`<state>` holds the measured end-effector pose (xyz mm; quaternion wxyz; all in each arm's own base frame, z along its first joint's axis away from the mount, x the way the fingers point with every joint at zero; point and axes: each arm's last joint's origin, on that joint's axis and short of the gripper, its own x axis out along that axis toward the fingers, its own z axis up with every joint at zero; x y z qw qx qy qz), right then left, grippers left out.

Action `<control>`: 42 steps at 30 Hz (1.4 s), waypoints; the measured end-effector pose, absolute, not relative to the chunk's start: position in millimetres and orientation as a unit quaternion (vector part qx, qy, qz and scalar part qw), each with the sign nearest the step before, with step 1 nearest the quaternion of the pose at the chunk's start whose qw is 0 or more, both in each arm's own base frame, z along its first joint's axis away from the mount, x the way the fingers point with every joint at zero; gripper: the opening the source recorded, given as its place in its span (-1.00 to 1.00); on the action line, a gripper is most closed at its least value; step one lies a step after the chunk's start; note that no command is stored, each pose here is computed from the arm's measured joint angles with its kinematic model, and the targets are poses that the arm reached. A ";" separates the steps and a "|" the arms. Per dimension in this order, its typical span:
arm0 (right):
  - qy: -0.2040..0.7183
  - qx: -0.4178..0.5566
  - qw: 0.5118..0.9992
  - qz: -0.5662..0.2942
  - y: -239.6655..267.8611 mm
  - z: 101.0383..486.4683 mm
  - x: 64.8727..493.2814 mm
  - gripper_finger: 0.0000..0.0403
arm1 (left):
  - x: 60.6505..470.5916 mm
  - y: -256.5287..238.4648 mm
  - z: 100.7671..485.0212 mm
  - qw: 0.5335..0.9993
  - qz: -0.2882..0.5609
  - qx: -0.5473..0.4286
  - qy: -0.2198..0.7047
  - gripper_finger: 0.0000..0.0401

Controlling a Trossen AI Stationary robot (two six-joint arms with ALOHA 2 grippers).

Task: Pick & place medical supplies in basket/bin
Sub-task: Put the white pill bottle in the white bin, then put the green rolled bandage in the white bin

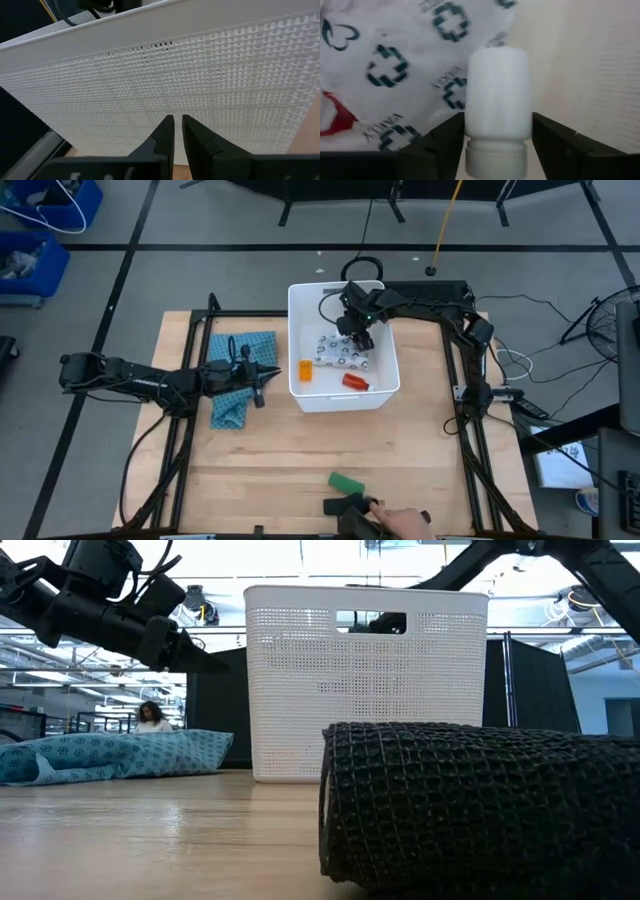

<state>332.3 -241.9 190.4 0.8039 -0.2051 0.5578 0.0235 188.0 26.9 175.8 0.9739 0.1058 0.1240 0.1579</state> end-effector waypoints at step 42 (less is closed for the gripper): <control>-0.001 -0.041 0.999 0.009 -57.8 338.5 156.1 -1.00 | 188.2 26.7 176.1 0.977 0.161 0.074 0.117 -0.79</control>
